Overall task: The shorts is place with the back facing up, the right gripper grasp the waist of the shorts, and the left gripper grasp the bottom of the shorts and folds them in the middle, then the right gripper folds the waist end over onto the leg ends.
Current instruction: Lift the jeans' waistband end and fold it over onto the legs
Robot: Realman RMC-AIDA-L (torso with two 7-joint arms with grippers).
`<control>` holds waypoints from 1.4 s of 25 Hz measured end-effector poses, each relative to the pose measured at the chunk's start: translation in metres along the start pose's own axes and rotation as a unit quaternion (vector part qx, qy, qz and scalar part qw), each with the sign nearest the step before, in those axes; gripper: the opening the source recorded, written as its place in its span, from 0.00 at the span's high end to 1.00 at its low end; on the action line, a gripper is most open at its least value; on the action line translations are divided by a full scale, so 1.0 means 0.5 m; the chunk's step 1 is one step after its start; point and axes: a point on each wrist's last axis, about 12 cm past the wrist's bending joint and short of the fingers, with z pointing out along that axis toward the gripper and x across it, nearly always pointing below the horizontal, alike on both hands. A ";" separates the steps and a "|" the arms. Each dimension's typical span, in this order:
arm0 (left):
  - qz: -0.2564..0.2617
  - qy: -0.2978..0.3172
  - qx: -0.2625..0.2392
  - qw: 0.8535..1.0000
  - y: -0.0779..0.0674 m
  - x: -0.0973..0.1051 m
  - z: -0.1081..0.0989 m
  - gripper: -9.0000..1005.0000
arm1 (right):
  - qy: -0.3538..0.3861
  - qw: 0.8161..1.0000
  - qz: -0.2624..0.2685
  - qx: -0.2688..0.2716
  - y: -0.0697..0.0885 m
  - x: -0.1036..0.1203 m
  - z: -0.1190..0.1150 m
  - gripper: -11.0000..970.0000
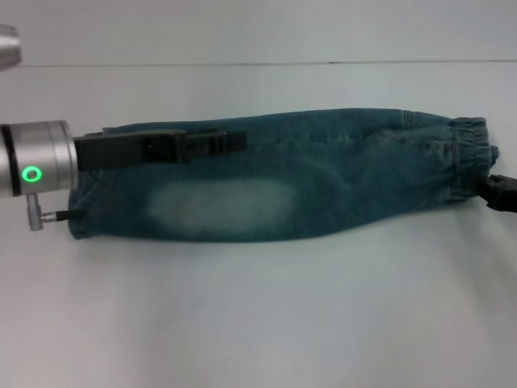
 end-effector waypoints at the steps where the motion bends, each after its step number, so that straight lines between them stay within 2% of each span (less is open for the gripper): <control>1: 0.002 0.004 -0.002 1.000 0.000 0.001 0.005 0.24 | -0.003 1.000 0.000 -0.002 0.001 -0.002 -0.001 0.93; 13: 0.010 0.017 0.008 1.000 -0.012 0.011 0.078 0.25 | -0.024 1.000 0.008 -0.005 -0.005 -0.015 -0.029 0.93; 23: 0.035 0.053 -0.010 0.998 -0.027 0.034 0.154 0.25 | -0.030 0.999 0.001 -0.032 0.005 -0.040 -0.036 0.93; 27: 0.044 0.058 -0.015 0.997 -0.030 0.032 0.167 0.25 | -0.030 0.999 -0.004 -0.037 0.008 -0.053 -0.035 0.93; 33: 0.042 0.050 -0.061 0.996 -0.017 0.039 0.196 0.48 | -0.031 0.999 -0.006 -0.040 0.010 -0.058 -0.033 0.93; 35: 0.047 0.053 -0.073 0.995 -0.016 0.042 0.208 0.53 | -0.032 0.999 -0.007 -0.041 0.010 -0.060 -0.033 0.93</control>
